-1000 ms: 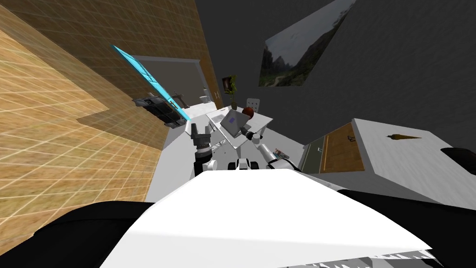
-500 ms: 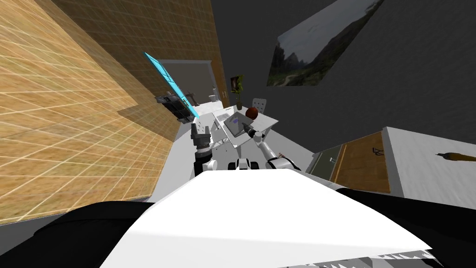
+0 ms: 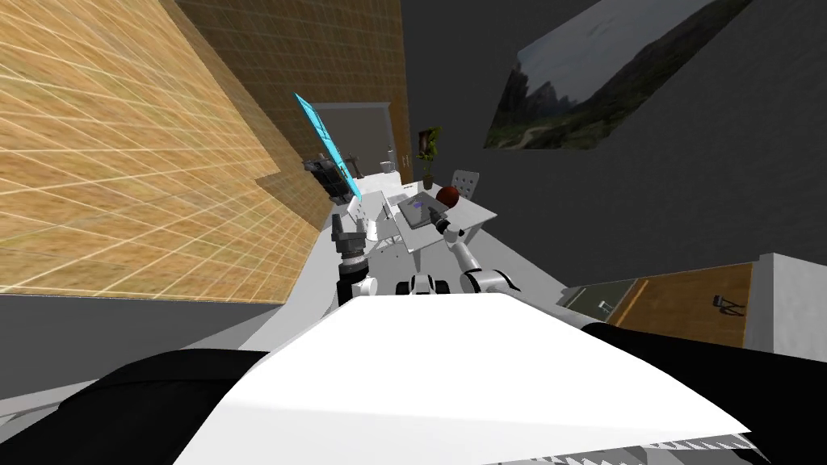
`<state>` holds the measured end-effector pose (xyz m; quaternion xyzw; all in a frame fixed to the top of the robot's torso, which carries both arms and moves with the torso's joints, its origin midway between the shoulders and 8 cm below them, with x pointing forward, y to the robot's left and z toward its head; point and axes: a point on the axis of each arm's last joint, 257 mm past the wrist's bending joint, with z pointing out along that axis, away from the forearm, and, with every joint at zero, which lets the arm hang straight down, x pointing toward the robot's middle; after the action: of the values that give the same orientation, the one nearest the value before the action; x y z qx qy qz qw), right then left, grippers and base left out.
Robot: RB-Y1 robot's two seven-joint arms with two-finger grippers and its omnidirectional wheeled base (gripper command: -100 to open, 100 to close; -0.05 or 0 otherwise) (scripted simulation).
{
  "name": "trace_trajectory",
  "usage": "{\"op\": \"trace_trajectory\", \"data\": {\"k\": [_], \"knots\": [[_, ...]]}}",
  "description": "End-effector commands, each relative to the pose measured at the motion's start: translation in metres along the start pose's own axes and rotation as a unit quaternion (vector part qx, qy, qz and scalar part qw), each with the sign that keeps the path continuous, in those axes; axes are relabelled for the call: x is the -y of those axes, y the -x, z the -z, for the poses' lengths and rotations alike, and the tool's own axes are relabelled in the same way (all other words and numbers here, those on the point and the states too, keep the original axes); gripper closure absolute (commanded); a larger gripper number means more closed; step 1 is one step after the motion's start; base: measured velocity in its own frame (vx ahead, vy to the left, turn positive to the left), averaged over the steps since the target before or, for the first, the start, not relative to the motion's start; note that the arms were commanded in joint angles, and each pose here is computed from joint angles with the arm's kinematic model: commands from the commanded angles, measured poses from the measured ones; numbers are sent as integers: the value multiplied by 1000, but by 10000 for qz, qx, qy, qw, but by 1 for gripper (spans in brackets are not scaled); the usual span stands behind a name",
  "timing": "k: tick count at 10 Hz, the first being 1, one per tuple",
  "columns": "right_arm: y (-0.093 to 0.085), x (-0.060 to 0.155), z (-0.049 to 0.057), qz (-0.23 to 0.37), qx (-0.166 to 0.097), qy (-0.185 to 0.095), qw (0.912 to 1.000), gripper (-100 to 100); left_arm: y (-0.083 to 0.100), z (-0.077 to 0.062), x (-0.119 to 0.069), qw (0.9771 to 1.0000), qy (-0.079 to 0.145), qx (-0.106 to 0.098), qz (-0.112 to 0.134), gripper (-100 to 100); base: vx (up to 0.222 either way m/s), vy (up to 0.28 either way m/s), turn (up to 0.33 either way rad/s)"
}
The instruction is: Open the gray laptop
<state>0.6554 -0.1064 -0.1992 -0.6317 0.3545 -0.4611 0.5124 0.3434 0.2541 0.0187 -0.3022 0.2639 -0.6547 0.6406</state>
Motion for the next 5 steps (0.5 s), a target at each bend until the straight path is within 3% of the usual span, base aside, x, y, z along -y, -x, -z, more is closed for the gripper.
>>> {"op": "trace_trajectory", "data": {"k": [1,2,3,5], "knots": [[-49,2,6,-25,-541,-3,9985,-100,0,0,0,10000,1,0,-1,0,-41,-80,319],[-51,1,7,-25,-553,4,9985,-100,0,0,0,10000,1,1,0,0,-10,-17,138],[-69,13,1,201,-847,-7,9962,-100,0,0,0,10000,2,1,0,0,-98,-118,340],[-95,6,8,42,-1098,32,9939,-100,0,0,0,10000,1,0,0,0,-73,-115,396]]}}
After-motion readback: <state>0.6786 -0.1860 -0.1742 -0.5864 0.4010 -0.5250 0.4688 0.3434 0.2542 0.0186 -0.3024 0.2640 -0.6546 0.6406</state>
